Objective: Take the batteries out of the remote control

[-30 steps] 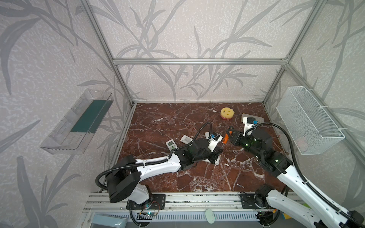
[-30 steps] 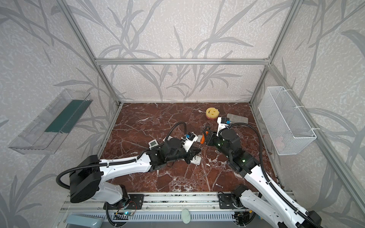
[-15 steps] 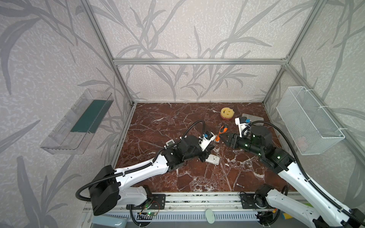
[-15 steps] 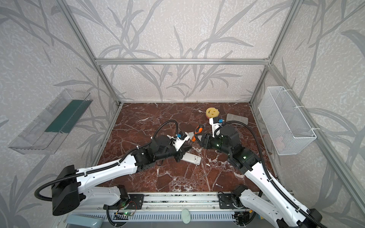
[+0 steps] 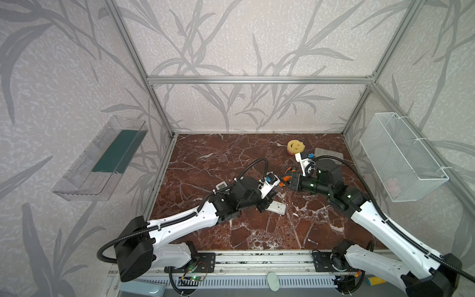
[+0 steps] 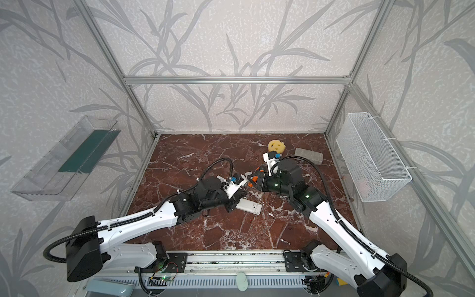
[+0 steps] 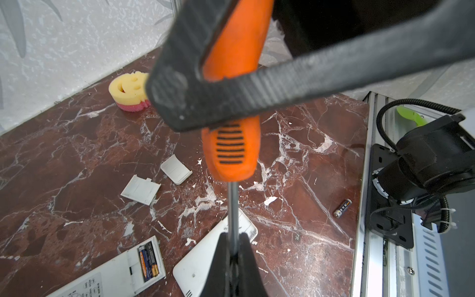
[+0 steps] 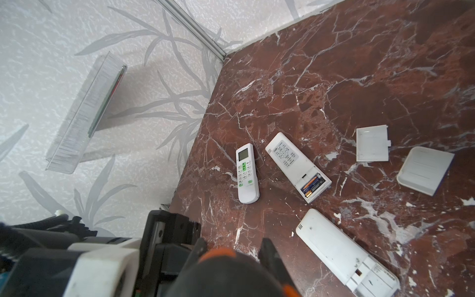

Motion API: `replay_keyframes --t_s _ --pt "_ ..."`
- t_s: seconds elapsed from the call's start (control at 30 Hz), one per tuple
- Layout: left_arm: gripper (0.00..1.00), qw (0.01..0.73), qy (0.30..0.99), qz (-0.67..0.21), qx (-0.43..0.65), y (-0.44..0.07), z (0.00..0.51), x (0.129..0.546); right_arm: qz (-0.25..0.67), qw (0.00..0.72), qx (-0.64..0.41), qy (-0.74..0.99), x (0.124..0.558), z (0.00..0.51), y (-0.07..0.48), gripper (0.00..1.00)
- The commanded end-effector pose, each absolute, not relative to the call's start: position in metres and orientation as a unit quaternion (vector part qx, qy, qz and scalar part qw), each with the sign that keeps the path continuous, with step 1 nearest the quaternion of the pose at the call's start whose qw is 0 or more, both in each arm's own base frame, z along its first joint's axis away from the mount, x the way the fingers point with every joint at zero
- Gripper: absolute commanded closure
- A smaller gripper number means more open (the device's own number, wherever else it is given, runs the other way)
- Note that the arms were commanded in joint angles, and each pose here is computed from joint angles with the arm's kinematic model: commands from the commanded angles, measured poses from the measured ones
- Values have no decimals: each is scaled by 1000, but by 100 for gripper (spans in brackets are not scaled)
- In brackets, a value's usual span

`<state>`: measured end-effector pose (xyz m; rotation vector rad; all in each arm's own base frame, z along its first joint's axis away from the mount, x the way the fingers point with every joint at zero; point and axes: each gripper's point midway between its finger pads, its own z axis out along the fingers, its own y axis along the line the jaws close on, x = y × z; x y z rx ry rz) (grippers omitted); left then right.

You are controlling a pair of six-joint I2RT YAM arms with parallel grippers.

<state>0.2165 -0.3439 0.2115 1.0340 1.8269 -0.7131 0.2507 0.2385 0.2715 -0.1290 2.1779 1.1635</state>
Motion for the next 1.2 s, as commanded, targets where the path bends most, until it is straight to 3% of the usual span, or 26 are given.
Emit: replay_keyframes --t_s 0.0,0.1,0.13,0.2,0.43,0.63,0.83,1.17 --pt "94 472 721 -278 424 -337 226 216 461 353 -69 811 252 288 244 100" --pt "55 478 746 -266 380 -322 223 227 431 383 -74 813 261 287 238 100" --pt "47 476 760 -266 353 -314 222 232 412 399 -83 815 265 286 236 100" --pt "43 461 786 -279 303 -299 219 241 371 424 -93 821 275 282 233 100" --pt "43 386 862 -305 121 -247 176 264 250 493 -175 815 313 276 263 100" --pt "46 300 896 -326 14 -239 120 288 200 508 -234 804 339 251 302 100" --pt "54 241 906 -345 -46 -245 76 310 177 502 -253 808 359 223 320 100" --pt "54 198 911 -354 -74 -247 43 334 146 492 -273 814 373 195 328 100"
